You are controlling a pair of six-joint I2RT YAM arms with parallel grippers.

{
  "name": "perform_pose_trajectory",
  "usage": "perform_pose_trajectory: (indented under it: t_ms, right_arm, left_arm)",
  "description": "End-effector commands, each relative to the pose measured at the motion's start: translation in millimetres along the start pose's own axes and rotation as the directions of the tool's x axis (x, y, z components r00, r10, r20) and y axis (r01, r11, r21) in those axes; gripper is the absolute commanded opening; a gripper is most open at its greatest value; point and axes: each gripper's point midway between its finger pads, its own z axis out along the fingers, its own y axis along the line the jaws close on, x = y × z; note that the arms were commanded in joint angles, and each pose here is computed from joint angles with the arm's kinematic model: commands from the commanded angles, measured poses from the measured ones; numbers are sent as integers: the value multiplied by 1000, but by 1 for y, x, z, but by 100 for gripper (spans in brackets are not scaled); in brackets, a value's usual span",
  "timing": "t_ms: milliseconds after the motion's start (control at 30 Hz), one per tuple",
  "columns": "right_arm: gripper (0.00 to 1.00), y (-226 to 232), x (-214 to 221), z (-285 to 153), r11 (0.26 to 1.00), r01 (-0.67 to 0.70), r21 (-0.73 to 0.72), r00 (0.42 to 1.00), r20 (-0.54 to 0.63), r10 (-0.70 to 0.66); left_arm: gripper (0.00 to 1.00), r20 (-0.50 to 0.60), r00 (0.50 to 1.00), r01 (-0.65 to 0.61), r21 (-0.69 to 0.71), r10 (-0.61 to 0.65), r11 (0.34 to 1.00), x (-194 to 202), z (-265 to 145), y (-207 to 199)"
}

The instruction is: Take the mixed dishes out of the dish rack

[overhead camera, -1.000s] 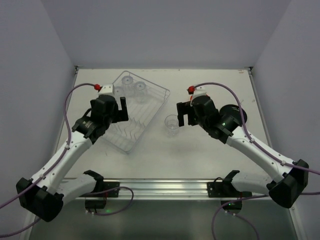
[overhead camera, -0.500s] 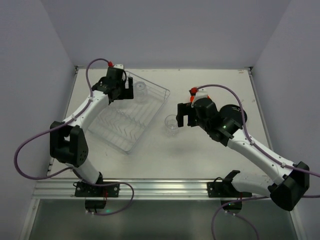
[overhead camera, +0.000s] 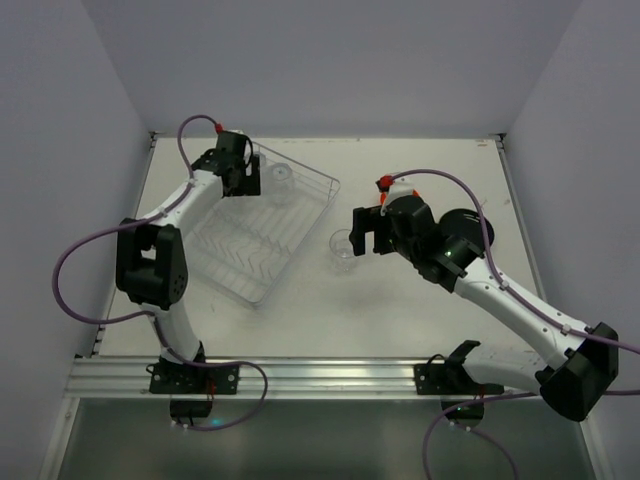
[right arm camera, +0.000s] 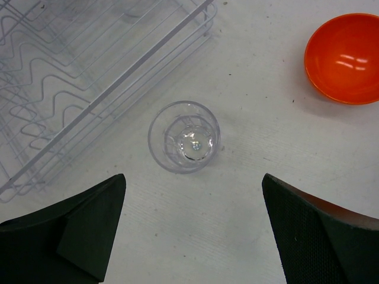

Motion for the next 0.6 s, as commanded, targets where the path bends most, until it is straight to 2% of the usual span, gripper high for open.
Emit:
perform_pose_trajectory:
  t_ms: [0, 433, 567]
  right_arm:
    - [99, 1, -8, 1, 1000, -1, -3, 1000, 23, 2]
    - [99, -6, 0, 10, 999, 5, 50, 1000, -13, -4]
    - [99, -8, -1, 10, 998, 2, 61, 1000, -4, -2]
  left_arm:
    - [100, 98, 995, -9, -6, 10, 1000, -34, 2, 3]
    - [100, 108, 994, -28, -23, 31, 999, -48, 29, -2]
    - [98, 118, 993, -2, 5, 2, 1000, -54, 29, -9]
